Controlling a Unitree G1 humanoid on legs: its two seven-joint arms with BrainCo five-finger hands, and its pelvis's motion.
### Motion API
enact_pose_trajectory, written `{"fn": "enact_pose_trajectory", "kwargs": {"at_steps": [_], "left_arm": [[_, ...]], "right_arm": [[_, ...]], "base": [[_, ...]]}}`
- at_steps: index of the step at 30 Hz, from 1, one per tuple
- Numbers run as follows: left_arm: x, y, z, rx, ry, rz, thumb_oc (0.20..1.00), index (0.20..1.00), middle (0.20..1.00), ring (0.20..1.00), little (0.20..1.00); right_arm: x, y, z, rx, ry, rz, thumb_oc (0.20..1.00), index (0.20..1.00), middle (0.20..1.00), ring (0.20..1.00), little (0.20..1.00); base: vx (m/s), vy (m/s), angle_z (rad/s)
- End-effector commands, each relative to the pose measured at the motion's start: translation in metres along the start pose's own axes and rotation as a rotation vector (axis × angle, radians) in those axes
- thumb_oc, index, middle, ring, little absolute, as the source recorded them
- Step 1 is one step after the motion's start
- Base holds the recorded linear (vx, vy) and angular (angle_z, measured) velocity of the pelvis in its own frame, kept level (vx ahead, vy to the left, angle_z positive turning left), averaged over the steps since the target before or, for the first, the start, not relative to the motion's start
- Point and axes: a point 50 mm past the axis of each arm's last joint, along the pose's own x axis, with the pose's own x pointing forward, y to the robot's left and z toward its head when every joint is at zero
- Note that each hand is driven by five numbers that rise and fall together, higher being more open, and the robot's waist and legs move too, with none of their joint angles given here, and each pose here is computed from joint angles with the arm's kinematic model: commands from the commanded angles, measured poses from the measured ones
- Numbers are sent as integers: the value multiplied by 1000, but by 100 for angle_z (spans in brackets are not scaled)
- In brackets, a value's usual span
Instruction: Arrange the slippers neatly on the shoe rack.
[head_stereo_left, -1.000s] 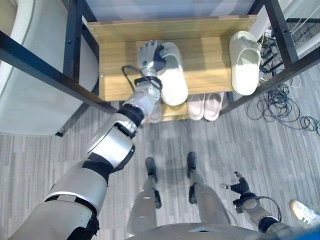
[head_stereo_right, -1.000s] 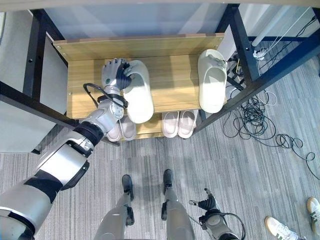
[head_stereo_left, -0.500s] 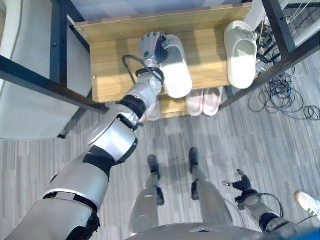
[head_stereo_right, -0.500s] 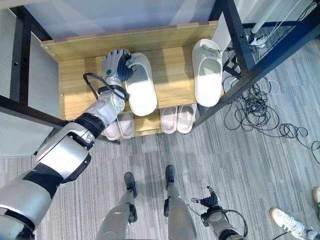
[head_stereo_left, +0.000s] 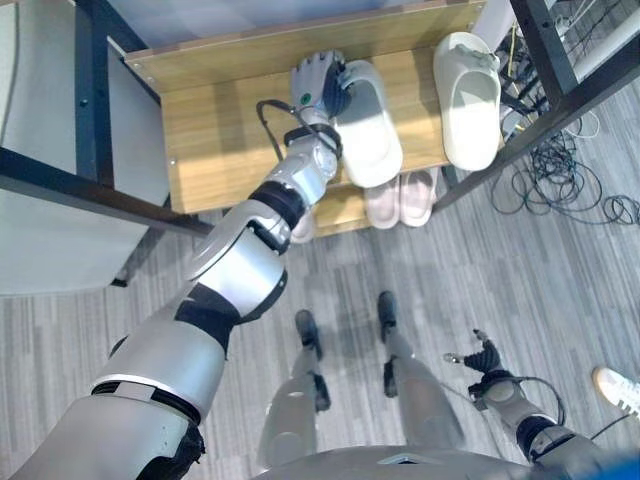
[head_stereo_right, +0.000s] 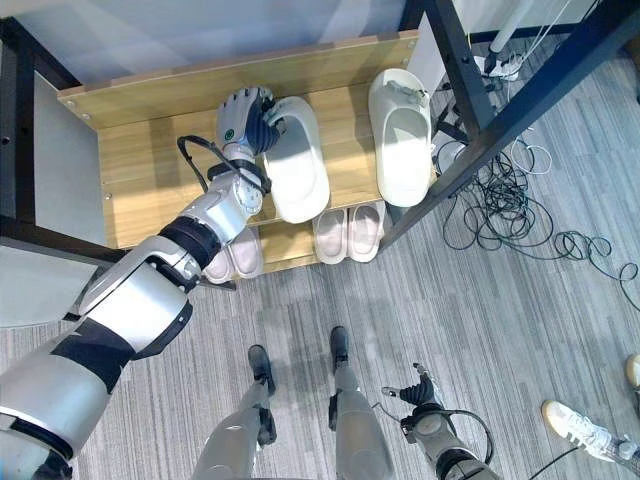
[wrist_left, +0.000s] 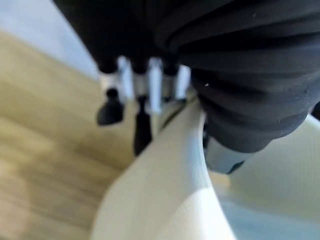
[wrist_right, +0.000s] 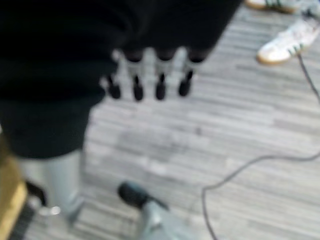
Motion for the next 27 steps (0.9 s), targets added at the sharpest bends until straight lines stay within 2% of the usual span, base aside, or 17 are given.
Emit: {"fn": "enact_pose_trajectory", "kwargs": {"at_steps": [1, 8, 13, 15, 20, 27], "left_arm": [[29, 38, 39, -64, -55, 109, 200, 200, 200, 200, 200], [31, 41, 50, -90, -56, 109, 200, 200, 200, 200, 200], [39, 57, 49, -64, -50, 171, 200, 200, 200, 200, 200], [41, 63, 43, 8, -56, 194, 200, 200, 200, 200, 200], [46, 81, 38, 15, -45, 280, 200, 200, 200, 200, 200], [46, 85, 41, 102, -87, 325, 200, 200, 200, 200, 200]], "right_arm": [[10, -33, 10, -33, -32, -93, 1000, 1000, 1000, 1000, 1000], [13, -37, 14, -40, -39, -96, 1000, 1000, 1000, 1000, 1000], [13, -40, 15, -46, -45, -104, 1000, 1000, 1000, 1000, 1000], [13, -42, 12, -60, -44, -111, 1000, 1000, 1000, 1000, 1000], [11, -42, 6, -78, -39, -104, 1000, 1000, 1000, 1000, 1000], [13, -45, 11, -100, -56, -111, 1000, 1000, 1000, 1000, 1000]], "base": [[5, -14, -9], [5, -6, -6], [6, -5, -2], [6, -12, -7], [10, -24, -9], [0, 0, 0]]}}
